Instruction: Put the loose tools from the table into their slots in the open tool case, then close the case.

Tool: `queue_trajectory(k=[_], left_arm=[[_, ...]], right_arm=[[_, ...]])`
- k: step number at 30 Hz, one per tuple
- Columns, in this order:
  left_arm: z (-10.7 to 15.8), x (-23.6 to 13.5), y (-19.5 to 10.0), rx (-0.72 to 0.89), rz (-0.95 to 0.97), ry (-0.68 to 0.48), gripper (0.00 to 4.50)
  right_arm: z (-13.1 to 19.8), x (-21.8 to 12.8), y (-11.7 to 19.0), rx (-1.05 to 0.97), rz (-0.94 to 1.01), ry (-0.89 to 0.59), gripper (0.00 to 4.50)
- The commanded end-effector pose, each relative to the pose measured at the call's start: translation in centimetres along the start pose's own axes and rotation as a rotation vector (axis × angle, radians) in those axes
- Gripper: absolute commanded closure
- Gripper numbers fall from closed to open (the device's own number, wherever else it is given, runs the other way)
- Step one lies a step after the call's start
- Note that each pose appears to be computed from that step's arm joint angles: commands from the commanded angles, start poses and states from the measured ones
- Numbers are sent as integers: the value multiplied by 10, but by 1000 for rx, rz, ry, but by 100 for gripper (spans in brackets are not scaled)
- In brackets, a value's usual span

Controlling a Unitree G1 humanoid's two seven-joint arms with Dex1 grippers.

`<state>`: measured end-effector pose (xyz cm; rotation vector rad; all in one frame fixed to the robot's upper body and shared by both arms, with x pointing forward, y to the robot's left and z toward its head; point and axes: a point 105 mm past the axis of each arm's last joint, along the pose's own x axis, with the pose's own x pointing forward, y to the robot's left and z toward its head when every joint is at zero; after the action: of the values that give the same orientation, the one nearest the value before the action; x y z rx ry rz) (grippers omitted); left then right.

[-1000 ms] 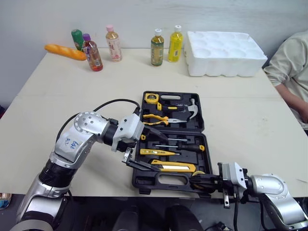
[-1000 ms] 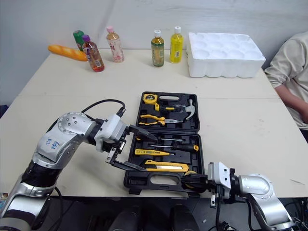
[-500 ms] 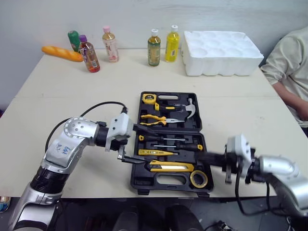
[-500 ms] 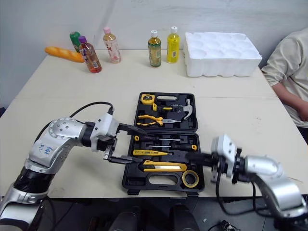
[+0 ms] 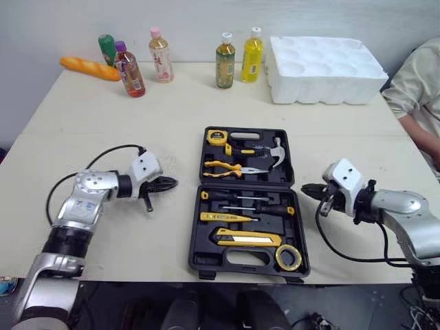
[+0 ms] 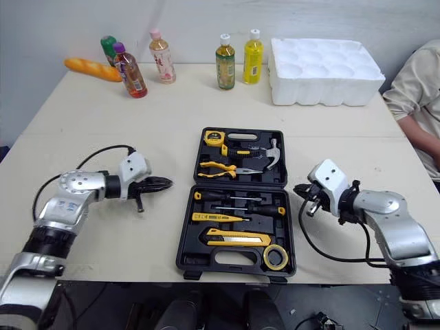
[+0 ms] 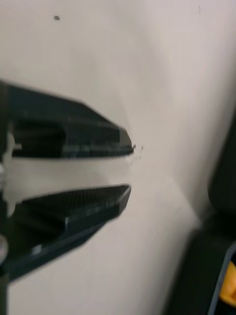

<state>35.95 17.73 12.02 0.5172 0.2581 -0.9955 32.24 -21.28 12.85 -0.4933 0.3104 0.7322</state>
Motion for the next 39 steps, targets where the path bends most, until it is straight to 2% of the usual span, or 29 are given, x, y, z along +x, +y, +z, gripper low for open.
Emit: queue_trajectory(k=[1,10,22,39], left_arm=[[8,14,0,24,-5,-21,440],[22,47,-23,-16,-77,-73,440],[41,53,-36,-78,-105,-121,440],[43,46,-49,-86,-119,-122,440]], right_arm=[[4,5,-1,-47,-4,-2,450],[18,27,15,-85,68,-38,450],[27,31,15,-86,79,-46,450],[25,31,6,-102,50,-26,450]])
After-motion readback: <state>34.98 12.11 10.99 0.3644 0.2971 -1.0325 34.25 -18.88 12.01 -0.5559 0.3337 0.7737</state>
